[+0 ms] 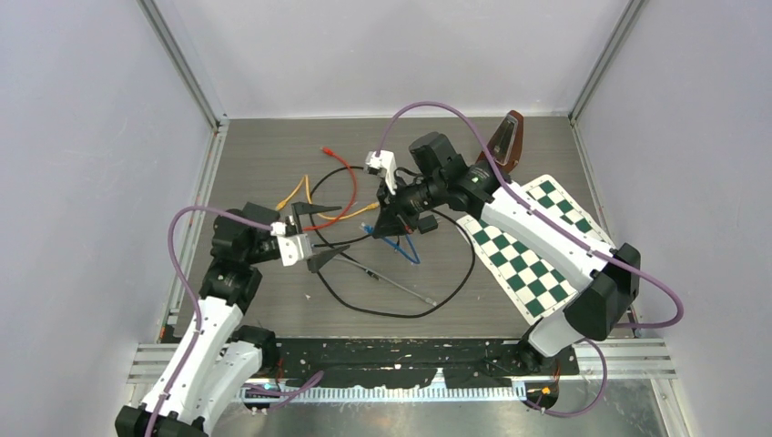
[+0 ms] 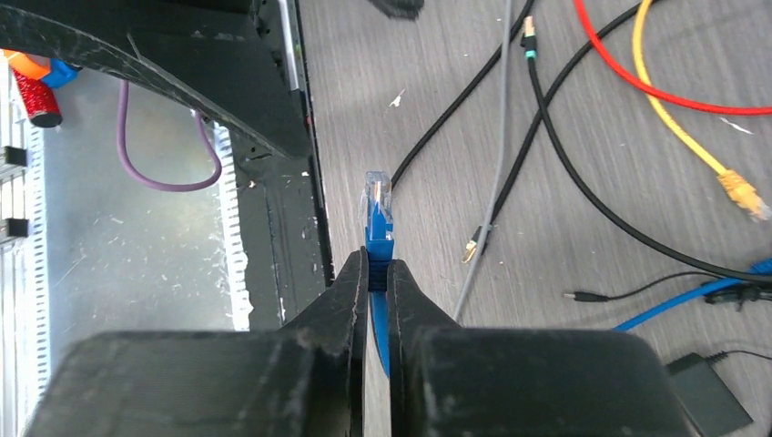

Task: Insert the plug into the switch port
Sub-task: Pick up the connector from the center of the board.

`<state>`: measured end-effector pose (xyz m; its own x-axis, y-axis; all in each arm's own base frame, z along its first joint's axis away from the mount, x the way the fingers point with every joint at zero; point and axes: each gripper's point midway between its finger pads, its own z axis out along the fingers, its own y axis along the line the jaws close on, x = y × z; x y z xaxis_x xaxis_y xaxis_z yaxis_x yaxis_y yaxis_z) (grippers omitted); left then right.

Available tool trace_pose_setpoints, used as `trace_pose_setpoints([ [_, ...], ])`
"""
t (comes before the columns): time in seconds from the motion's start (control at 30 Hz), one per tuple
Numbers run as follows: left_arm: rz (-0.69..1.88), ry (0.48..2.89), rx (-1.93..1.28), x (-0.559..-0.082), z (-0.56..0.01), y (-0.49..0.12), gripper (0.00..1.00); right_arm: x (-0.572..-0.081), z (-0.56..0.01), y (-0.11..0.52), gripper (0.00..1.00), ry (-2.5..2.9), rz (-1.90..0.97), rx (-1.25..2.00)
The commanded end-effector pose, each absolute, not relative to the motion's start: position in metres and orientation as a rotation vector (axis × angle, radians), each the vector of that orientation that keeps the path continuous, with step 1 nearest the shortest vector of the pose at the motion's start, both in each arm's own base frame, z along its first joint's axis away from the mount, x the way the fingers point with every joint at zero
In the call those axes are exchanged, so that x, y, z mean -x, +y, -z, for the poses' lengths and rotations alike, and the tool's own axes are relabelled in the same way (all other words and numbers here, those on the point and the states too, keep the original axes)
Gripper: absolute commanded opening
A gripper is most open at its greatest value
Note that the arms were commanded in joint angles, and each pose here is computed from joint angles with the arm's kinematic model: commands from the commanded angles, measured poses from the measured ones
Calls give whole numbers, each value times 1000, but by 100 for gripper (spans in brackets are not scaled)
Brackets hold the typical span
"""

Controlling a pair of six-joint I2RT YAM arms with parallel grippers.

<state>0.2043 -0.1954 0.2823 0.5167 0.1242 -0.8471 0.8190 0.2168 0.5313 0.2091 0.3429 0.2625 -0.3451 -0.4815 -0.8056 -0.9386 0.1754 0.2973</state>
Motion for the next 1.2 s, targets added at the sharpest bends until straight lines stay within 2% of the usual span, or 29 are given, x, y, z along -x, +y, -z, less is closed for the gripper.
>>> trace_pose_setpoints([
  [0.0, 527, 800, -1407, -199, -289, -205, 76, -202, -261, 350, 5, 1892, -1181, 1371],
  [0.27, 517, 752, -1533, -193, -280, -222, 66, -199, -258, 358, 5, 1897, -1254, 1380],
  [0.8, 397, 811, -1745, -208, -247, -224, 61, -199, -250, 356, 5, 1912, -1232, 1412],
  [1.17, 499, 814, -1770, -204, -240, -234, 44, -201, -246, 359, 5, 1931, -1241, 1416],
])
